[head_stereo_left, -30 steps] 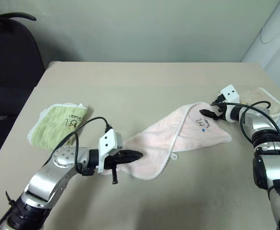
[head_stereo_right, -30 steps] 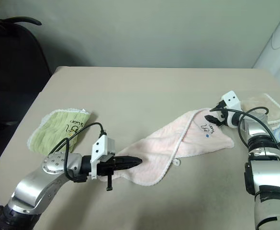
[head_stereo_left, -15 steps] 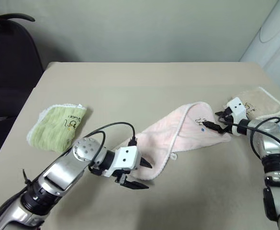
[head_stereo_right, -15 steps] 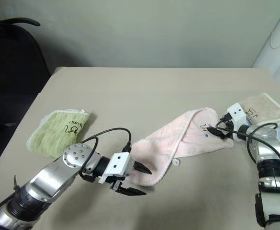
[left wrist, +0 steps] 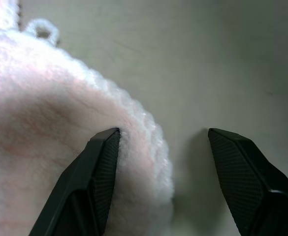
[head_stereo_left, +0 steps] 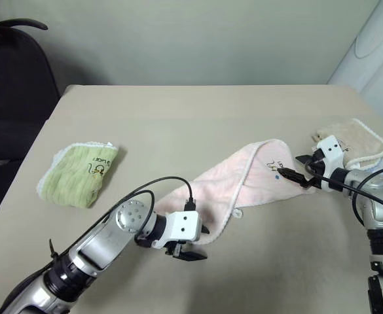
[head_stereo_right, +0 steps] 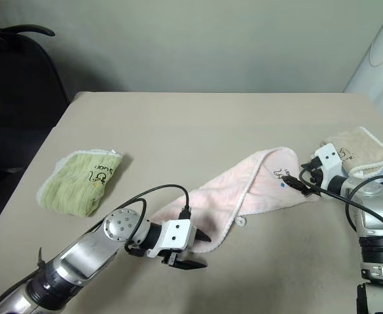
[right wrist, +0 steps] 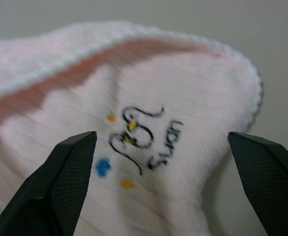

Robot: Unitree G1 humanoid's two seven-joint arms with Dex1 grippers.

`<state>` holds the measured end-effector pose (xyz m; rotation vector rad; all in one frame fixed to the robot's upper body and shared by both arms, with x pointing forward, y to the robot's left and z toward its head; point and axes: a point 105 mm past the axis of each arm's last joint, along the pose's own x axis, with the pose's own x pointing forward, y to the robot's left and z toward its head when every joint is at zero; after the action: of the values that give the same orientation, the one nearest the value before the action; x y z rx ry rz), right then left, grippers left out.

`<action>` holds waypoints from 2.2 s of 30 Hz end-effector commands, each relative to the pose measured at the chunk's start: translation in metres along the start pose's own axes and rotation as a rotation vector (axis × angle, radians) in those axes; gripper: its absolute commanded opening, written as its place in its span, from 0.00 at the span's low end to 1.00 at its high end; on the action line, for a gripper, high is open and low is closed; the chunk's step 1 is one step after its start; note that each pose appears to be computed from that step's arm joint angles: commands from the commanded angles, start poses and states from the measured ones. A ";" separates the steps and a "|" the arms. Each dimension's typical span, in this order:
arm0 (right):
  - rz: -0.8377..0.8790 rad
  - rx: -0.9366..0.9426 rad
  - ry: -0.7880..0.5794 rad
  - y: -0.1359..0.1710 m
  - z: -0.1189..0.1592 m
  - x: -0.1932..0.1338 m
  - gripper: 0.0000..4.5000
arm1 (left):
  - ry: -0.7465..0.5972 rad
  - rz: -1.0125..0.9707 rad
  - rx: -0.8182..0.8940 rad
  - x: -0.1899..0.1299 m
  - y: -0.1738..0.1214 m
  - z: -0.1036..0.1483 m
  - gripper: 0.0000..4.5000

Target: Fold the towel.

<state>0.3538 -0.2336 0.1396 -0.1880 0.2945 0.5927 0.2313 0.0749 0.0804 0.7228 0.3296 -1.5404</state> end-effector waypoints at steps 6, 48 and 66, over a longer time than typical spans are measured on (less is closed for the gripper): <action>-0.018 -0.008 -0.075 0.000 0.017 -0.004 1.00 | 0.028 0.041 0.013 -0.003 0.011 -0.004 0.69; -0.292 -0.035 0.062 -0.064 0.031 0.074 1.00 | -0.144 0.110 -0.242 -0.057 -0.014 0.007 0.01; -0.358 0.030 0.006 -0.077 0.031 0.063 0.57 | -0.094 0.122 -0.237 -0.058 -0.014 -0.006 0.00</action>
<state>0.4514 -0.2445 0.1307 -0.2079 0.3460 0.2646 0.2175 0.1283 0.1049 0.4538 0.4066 -1.3729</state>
